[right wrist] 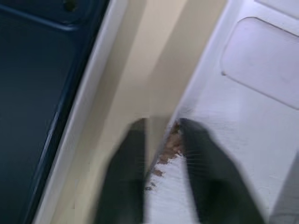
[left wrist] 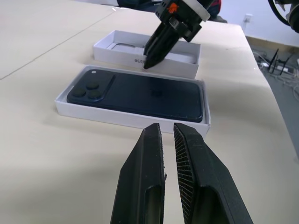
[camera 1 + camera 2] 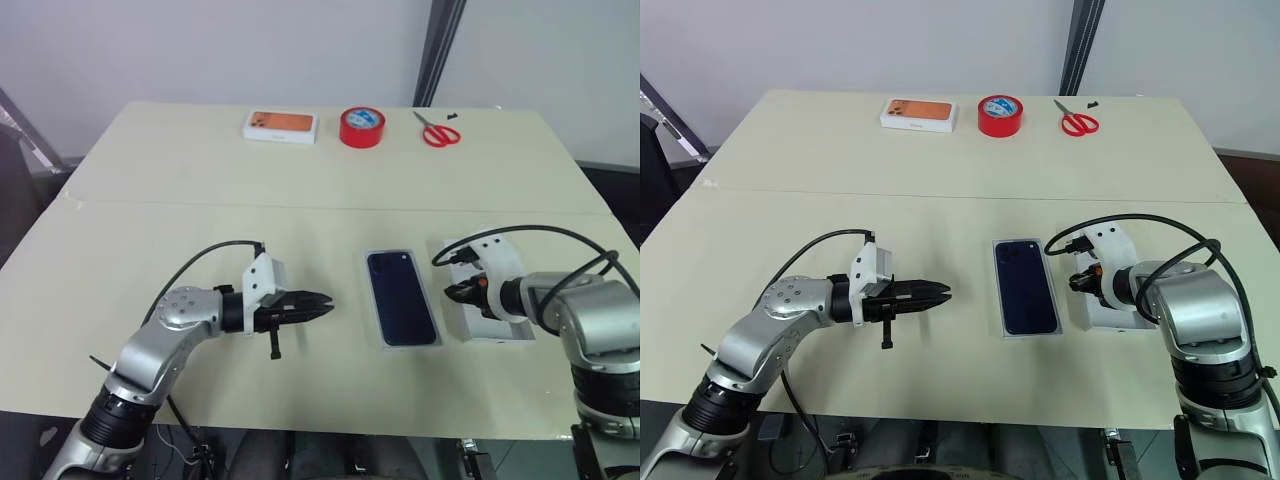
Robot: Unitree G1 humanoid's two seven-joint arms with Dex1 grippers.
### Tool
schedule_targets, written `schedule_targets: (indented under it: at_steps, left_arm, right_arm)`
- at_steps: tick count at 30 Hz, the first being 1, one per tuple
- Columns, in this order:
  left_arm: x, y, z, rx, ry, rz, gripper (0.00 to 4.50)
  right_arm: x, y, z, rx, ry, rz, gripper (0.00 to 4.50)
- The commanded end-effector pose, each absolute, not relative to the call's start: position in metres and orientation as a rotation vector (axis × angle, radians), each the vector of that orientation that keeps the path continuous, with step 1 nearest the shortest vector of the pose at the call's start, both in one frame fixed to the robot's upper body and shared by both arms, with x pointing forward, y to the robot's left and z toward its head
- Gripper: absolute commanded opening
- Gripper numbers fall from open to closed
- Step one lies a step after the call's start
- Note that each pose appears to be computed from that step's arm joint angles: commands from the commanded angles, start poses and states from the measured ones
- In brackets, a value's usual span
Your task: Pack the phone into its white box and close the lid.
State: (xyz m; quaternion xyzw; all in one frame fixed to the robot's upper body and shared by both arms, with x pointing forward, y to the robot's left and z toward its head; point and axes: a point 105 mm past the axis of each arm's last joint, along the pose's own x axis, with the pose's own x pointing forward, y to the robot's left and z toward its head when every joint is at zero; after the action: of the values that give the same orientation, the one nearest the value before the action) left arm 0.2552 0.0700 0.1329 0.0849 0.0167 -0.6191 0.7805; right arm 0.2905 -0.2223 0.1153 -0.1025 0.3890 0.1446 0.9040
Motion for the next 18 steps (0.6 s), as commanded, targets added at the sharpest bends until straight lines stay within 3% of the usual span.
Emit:
schedule_targets:
  at_steps: [1,6,13,16,18]
  left_arm:
    - [0.261,0.075,0.140,0.175,-0.010,-1.291,0.47]
    - [0.276,0.094,0.146,0.121,-0.036,-1.162,0.47]
    - [0.307,0.133,0.159,0.063,-0.083,-0.934,0.47]
    - [0.317,0.144,0.166,0.063,-0.103,-0.872,0.47]
    - [0.319,0.145,0.167,0.079,-0.104,-0.867,0.47]
  right_arm:
    - [0.294,-0.223,0.130,-0.199,0.741,0.281,0.03]
    - [0.306,-0.224,0.160,-0.111,0.632,0.292,0.03]
    - [0.302,-0.131,0.215,0.326,0.362,0.852,0.03]
    - [0.288,-0.082,0.222,0.564,0.343,1.050,0.03]
    - [0.273,-0.061,0.222,0.739,0.410,1.071,0.03]
